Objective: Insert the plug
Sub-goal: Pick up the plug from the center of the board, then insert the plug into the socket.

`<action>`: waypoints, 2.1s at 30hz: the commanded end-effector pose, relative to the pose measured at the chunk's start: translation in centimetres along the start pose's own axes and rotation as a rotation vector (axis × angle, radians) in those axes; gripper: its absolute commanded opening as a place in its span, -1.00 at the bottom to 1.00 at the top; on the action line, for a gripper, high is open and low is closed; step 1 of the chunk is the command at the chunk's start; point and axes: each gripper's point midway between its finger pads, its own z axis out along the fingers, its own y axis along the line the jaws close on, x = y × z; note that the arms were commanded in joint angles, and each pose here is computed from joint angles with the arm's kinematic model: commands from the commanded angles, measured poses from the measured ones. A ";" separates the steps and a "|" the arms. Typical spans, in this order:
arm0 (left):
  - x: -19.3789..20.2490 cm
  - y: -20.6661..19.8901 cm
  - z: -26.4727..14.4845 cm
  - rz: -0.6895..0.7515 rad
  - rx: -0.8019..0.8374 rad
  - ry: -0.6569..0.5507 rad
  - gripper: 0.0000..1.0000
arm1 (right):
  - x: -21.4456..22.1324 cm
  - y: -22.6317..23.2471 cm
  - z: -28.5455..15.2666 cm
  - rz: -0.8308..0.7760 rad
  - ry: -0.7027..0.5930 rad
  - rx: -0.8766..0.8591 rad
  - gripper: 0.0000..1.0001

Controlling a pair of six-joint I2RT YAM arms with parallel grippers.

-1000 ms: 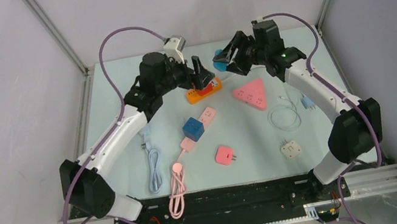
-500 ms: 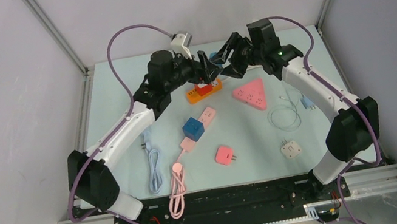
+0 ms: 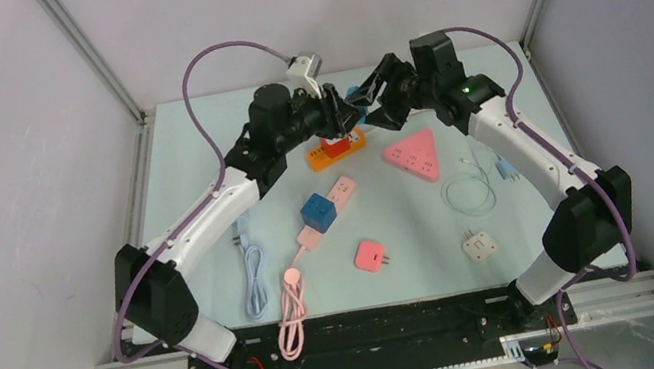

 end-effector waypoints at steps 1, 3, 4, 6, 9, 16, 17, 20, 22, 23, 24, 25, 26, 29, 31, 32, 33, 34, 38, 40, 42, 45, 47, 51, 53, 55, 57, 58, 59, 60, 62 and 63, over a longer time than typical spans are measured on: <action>-1.2 -1.0 -0.2 0.000 0.007 -0.039 -0.23 | 1.4 1.8 -1.4 -0.012 0.022 -0.041 0.18; -1.2 -1.0 -0.3 0.003 0.005 -0.037 -0.63 | 1.4 1.8 -1.5 -0.015 0.026 -0.041 0.28; -1.3 -0.9 -0.3 0.004 0.000 -0.036 -0.78 | 1.5 1.8 -1.6 -0.027 0.031 -0.044 0.37; -1.1 -0.8 -0.5 0.015 -0.006 -0.026 -0.97 | 1.4 1.7 -2.0 -0.062 0.024 -0.066 0.68; -0.5 -0.7 -1.2 0.064 -0.007 -0.002 -1.00 | 0.2 1.4 -3.1 -0.089 -0.005 -0.098 0.91; 1.3 0.4 -4.3 0.170 -0.022 0.080 -1.00 | -1.6 0.1 -5.7 -0.271 -0.009 -0.157 0.90; 1.7 0.4 -5.1 0.176 -0.027 0.093 -1.00 | -1.3 -0.1 -5.8 -0.290 0.012 -0.165 0.89; 2.9 1.3 -7.3 0.206 -0.060 0.126 -1.00 | -1.3 -1.8 -5.8 -0.355 0.030 -0.135 0.80; 3.9 1.6 -8.6 0.225 -0.080 0.155 -1.00 | -1.3 -2.9 -5.5 -0.375 0.029 -0.104 0.77; 4.1 1.7 -9.1 0.233 -0.086 0.163 -1.00 | -1.4 -3.6 -5.3 -0.383 0.023 -0.085 0.76; 4.8 1.8 -9.9 0.248 -0.092 0.180 -1.00 | -1.4 -3.9 -5.2 -0.387 0.022 -0.077 0.75; 5.1 2.0 -10.3 0.256 -0.097 0.188 -1.00 | -1.4 -4.6 -5.0 -0.386 0.019 -0.060 0.74; 5.7 2.1 -11.1 0.270 -0.102 0.199 -1.00 | -1.4 -4.9 -4.8 -0.385 0.020 -0.052 0.74; 7.1 2.4 -12.2 0.292 -0.105 0.226 -1.00 | -1.3 -6.4 -4.1 -0.368 0.029 -0.019 0.71; 8.1 3.1 -12.8 0.320 -0.123 0.248 -1.00 | -1.3 -7.1 -3.6 -0.356 0.036 0.000 0.70; 8.8 3.5 -12.9 0.320 -0.139 0.266 -1.00 | -1.3 -7.4 -3.5 -0.351 0.037 0.006 0.68; 9.0 3.8 -12.9 0.319 -0.146 0.272 -1.00 | -1.3 -7.8 -3.2 -0.342 0.041 0.017 0.67; 9.7 4.1 -12.9 0.315 -0.156 0.287 -1.00 | -1.3 -7.9 -3.1 -0.339 0.043 0.021 0.66; 11.4 5.5 -12.7 0.316 -0.189 0.336 -1.00 | -1.4 -8.8 -2.4 -0.314 0.049 0.042 0.64; 11.8 6.0 -12.5 0.326 -0.201 0.352 -1.00 | -1.4 -9.0 -2.1 -0.306 0.056 0.047 0.63; 12.0 6.4 -12.2 0.334 -0.211 0.358 -1.00 | -1.4 -9.3 -1.8 -0.300 0.060 0.051 0.61; 12.6 7.1 -11.7 0.326 -0.226 0.377 -1.00 | -1.5 -9.5 -1.5 -0.293 0.063 0.055 0.60; 13.3 7.4 -11.6 0.316 -0.229 0.395 -1.00 | -1.5 -9.7 -1.3 -0.288 0.066 0.060 0.59; 14.5 7.8 -11.9 0.308 -0.244 0.418 -1.00 | -1.3 -10.3 -0.8 -0.274 0.081 0.076 0.56; 14.8 7.8 -12.0 0.305 -0.241 0.419 -1.00 | -1.2 -10.6 -0.6 -0.269 0.088 0.082 0.55; 15.1 7.7 -12.1 0.300 -0.231 0.424 -1.00 | -1.1 -10.8 -0.4 -0.265 0.094 0.087 0.54; 15.4 7.8 -12.1 0.297 -0.233 0.430 -1.00 | -0.9 -10.9 -0.3 -0.264 0.100 0.089 0.54; 15.4 7.9 -12.1 0.296 -0.235 0.430 -1.00 | -0.9 -10.9 -0.2 -0.263 0.103 0.089 0.54; 15.5 8.0 -12.0 0.296 -0.240 0.428 -1.00 | -0.8 -10.9 -0.1 -0.261 0.104 0.089 0.53; 15.4 8.0 -11.9 0.294 -0.243 0.423 -1.00 | -0.8 -11.0 -0.1 -0.258 0.107 0.092 0.53; 15.3 8.1 -11.8 0.295 -0.245 0.417 -1.00 | -0.7 -11.1 0.0 -0.257 0.108 0.094 0.52; 15.3 8.2 -11.8 0.295 -0.248 0.416 -1.00 | -0.7 -11.0 0.0 -0.257 0.109 0.093 0.52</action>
